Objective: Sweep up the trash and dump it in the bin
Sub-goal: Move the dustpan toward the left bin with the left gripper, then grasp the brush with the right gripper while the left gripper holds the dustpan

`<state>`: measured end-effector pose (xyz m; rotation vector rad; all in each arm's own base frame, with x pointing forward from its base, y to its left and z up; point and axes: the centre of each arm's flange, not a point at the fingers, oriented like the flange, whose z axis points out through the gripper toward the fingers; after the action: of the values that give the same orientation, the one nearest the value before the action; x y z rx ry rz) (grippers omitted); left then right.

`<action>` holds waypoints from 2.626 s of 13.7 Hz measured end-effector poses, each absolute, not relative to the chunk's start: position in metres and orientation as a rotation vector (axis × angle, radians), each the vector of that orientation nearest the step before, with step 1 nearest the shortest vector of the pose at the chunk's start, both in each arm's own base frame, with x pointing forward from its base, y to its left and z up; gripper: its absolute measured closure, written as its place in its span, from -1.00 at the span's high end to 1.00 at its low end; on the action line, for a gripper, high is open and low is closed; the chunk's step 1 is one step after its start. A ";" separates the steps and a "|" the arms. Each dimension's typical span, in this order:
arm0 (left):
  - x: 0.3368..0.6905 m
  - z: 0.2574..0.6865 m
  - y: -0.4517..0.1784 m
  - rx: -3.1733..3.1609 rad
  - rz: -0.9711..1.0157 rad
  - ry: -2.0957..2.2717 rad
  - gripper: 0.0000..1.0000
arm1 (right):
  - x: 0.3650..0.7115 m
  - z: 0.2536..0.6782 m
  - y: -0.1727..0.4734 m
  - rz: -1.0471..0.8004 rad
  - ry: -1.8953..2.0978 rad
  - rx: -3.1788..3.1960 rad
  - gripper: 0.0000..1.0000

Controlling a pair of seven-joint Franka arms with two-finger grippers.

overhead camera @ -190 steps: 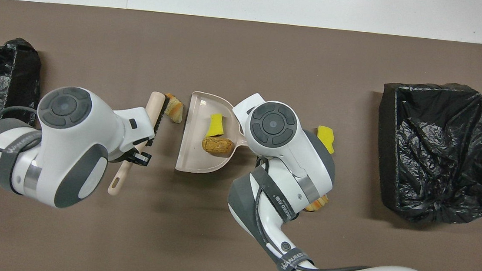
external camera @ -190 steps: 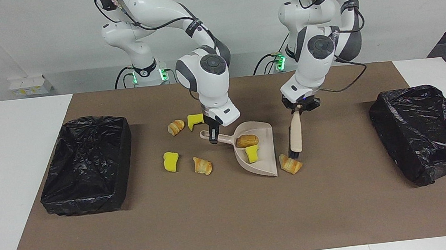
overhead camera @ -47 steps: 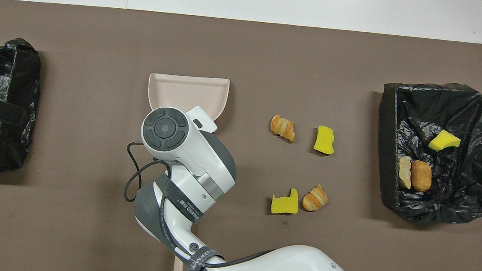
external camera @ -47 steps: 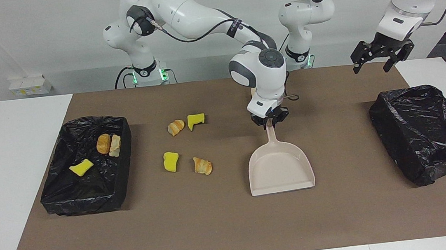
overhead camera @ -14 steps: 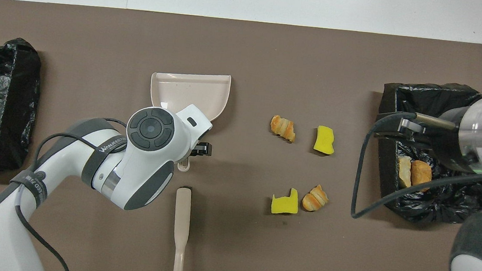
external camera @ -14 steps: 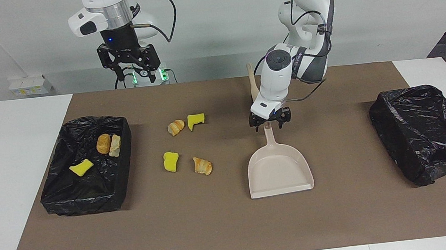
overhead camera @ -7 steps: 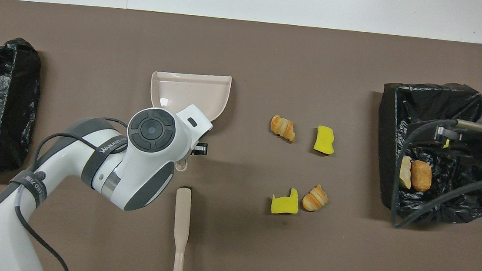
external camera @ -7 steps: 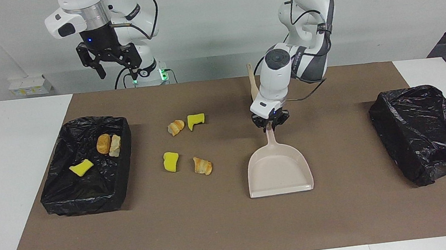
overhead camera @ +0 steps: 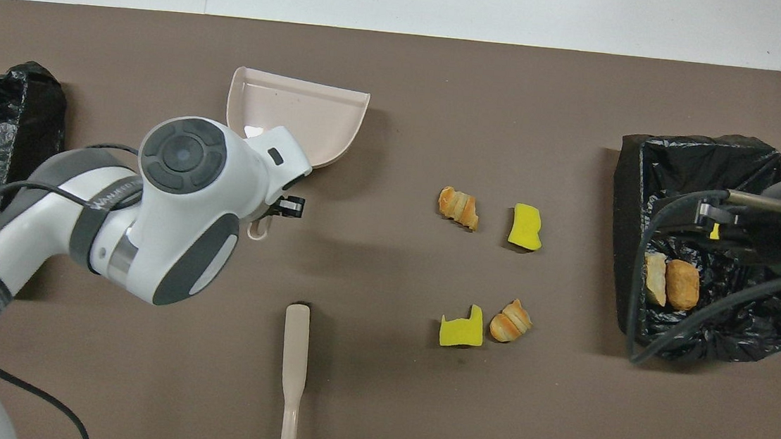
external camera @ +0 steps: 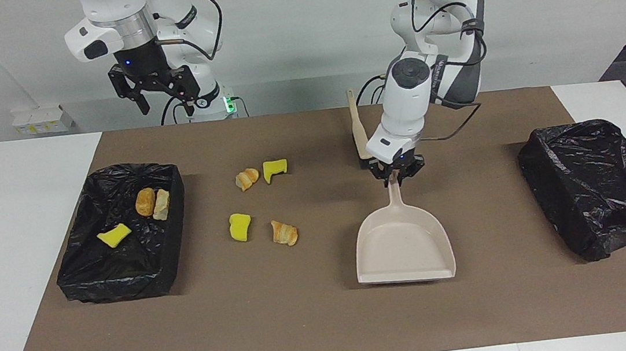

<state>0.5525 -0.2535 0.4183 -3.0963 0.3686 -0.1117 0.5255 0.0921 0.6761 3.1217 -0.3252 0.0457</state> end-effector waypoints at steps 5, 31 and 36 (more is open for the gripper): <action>0.591 0.424 -0.157 -2.968 -0.098 0.819 -0.37 | 0.519 0.668 0.119 0.005 -0.246 3.125 1.00; 0.567 0.365 0.014 -2.085 0.127 2.309 -0.37 | 0.261 0.347 0.506 -0.151 -0.085 3.162 0.85; 0.563 0.363 0.013 -2.080 0.130 2.318 -0.37 | 0.243 0.338 0.513 -0.136 -0.037 3.179 0.72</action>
<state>0.5629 0.0133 0.3635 -2.0800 2.3184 0.1299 0.2429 0.5126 0.3376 3.1787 -0.0366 -0.1355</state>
